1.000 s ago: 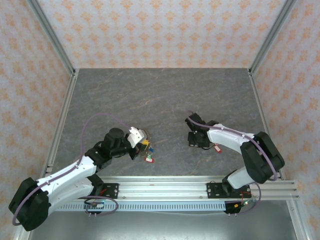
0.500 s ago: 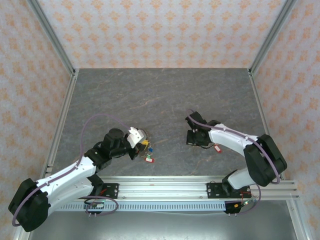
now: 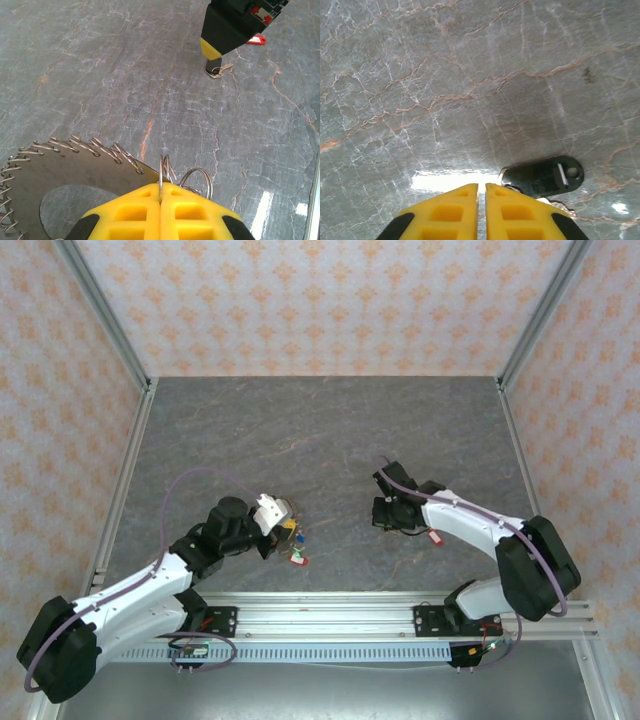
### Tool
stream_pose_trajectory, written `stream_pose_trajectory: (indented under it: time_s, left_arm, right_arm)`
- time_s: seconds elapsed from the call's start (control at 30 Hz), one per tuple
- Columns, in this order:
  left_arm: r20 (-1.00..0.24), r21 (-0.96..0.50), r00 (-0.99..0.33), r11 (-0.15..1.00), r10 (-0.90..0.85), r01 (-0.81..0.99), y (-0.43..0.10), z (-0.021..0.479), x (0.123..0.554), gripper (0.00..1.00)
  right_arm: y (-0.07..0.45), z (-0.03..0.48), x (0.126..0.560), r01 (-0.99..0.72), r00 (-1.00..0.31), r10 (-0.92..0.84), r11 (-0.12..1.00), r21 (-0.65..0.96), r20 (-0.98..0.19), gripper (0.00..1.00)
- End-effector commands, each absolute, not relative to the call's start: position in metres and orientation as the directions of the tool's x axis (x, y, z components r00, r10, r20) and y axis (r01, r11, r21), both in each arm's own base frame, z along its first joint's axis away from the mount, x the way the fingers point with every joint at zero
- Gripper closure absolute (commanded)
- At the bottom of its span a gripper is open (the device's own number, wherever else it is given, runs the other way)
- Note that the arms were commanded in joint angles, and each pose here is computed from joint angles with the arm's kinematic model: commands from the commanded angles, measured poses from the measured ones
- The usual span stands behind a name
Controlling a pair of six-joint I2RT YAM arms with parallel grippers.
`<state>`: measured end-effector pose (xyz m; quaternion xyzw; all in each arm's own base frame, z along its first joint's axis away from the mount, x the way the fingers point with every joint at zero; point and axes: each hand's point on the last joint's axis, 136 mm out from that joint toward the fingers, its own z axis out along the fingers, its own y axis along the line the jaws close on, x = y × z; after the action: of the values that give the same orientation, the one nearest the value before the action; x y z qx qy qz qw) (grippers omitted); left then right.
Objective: Put the keys on the keyring
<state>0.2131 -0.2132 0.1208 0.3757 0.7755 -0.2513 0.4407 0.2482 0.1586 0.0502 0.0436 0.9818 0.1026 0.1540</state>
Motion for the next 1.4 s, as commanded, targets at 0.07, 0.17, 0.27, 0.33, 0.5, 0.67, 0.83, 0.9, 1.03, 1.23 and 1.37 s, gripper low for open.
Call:
stream_pose_trajectory:
  time_s: [0.07,0.17,0.27,0.33,0.5,0.67,0.83,0.9,1.03,1.23,1.37]
  left_arm:
    - [-0.871,-0.037,-0.319,0.595,0.375,0.803,-0.214,0.122,0.217,1.00]
    - [-0.868,-0.035,-0.321,0.598,0.379,0.801,-0.213,0.121,0.217,1.00]
    - [-0.866,-0.034,-0.323,0.598,0.383,0.801,-0.213,0.120,0.217,1.00]
    - [-0.866,-0.035,-0.322,0.597,0.382,0.801,-0.213,0.120,0.217,1.00]
    - [-0.866,-0.031,-0.319,0.595,0.385,0.803,-0.214,0.120,0.218,1.00]
    - [-0.861,-0.030,-0.323,0.593,0.394,0.805,-0.215,0.119,0.219,1.00]
    - [-0.853,-0.036,-0.331,0.589,0.402,0.808,-0.217,0.117,0.220,1.00]
    - [-0.853,-0.034,-0.329,0.586,0.405,0.809,-0.217,0.118,0.221,1.00]
    - [-0.854,-0.029,-0.324,0.584,0.407,0.811,-0.218,0.121,0.221,1.00]
    - [-0.853,-0.030,-0.324,0.582,0.410,0.813,-0.218,0.121,0.222,1.00]
    - [-0.851,-0.034,-0.328,0.580,0.411,0.814,-0.219,0.121,0.221,1.00]
  right_arm:
    - [0.137,0.044,0.244,0.075,-0.941,0.107,0.991,0.110,-0.322,0.79]
    - [0.139,0.035,0.241,0.080,-0.951,0.110,0.990,0.113,-0.290,0.78]
    - [0.144,0.026,0.238,0.088,-0.962,0.117,0.988,0.125,-0.248,0.78]
    - [0.148,0.022,0.239,0.087,-0.966,0.117,0.987,0.134,-0.229,0.78]
    - [0.154,0.022,0.241,0.076,-0.970,0.108,0.986,0.149,-0.219,0.82]
    - [0.156,0.027,0.244,0.068,-0.966,0.106,0.984,0.164,-0.236,0.88]
    - [0.157,0.030,0.246,0.064,-0.964,0.104,0.984,0.167,-0.246,0.88]
    - [0.157,0.031,0.247,0.065,-0.962,0.106,0.984,0.169,-0.252,0.87]
    - [0.152,0.035,0.249,0.071,-0.955,0.110,0.986,0.149,-0.274,0.79]
    - [0.139,0.044,0.252,0.085,-0.936,0.117,0.990,0.109,-0.333,0.77]
    - [0.132,0.045,0.250,0.094,-0.929,0.119,0.992,0.086,-0.351,0.76]
